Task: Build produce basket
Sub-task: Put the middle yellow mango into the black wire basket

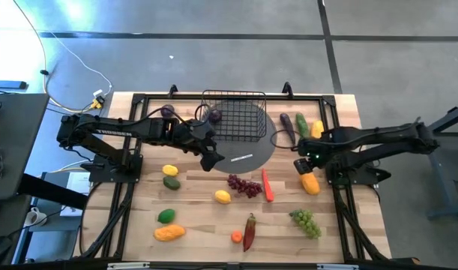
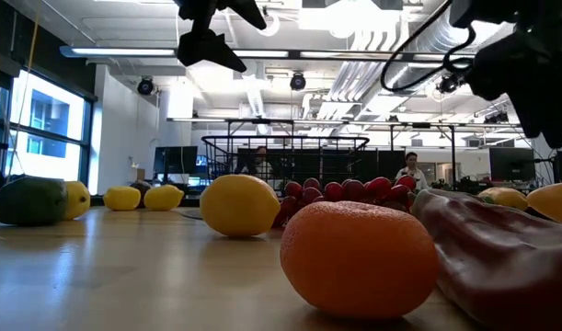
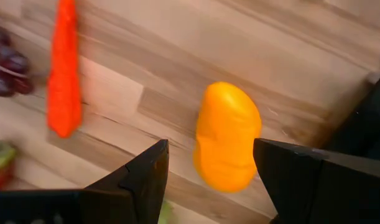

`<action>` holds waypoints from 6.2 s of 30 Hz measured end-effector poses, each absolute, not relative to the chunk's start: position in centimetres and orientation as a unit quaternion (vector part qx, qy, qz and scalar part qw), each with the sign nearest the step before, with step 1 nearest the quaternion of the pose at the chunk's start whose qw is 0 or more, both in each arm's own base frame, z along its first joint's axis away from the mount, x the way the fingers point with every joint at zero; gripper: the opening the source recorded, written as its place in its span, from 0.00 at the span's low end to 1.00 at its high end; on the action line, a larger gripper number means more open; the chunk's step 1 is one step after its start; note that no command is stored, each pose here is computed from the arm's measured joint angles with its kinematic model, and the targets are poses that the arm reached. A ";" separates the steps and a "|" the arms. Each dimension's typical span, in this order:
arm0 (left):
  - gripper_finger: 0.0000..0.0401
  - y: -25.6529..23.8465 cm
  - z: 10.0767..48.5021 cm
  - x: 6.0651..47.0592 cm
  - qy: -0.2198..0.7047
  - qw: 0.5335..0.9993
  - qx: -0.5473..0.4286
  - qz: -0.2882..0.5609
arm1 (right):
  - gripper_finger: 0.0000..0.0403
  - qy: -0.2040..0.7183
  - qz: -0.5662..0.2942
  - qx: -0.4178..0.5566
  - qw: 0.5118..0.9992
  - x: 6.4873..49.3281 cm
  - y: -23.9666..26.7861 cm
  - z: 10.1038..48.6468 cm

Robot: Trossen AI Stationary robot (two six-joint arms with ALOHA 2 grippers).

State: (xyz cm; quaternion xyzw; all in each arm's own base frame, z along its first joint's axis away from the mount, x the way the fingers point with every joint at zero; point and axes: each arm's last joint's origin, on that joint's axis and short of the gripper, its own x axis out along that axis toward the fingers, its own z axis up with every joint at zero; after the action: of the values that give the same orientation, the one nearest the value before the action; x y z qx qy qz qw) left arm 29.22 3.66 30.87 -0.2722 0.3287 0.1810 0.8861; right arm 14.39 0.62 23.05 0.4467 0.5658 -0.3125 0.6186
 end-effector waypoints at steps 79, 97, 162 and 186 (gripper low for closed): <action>0.86 5.4 30.9 28.9 0.329 0.891 -0.247 0.190 | 0.20 0.694 -0.347 0.348 0.526 21.6 1.9 16.5; 0.86 9.3 33.5 25.4 0.291 0.914 -0.178 0.221 | 0.19 0.577 -0.326 0.385 0.642 27.1 1.7 25.3; 0.86 12.5 32.4 22.4 0.356 0.859 -0.219 0.296 | 0.22 0.242 -0.299 0.124 0.915 28.8 -17.4 24.7; 0.86 12.0 31.6 21.6 0.416 0.829 -0.227 0.296 | 0.44 0.264 -0.307 0.164 0.899 29.6 -17.9 22.3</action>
State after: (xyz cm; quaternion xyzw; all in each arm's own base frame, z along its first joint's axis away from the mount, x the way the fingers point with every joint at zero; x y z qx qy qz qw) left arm 21.56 12.00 31.61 -0.2272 0.4157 0.2960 0.8295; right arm 29.64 -17.93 22.32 0.1642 0.2643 -0.3074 0.8993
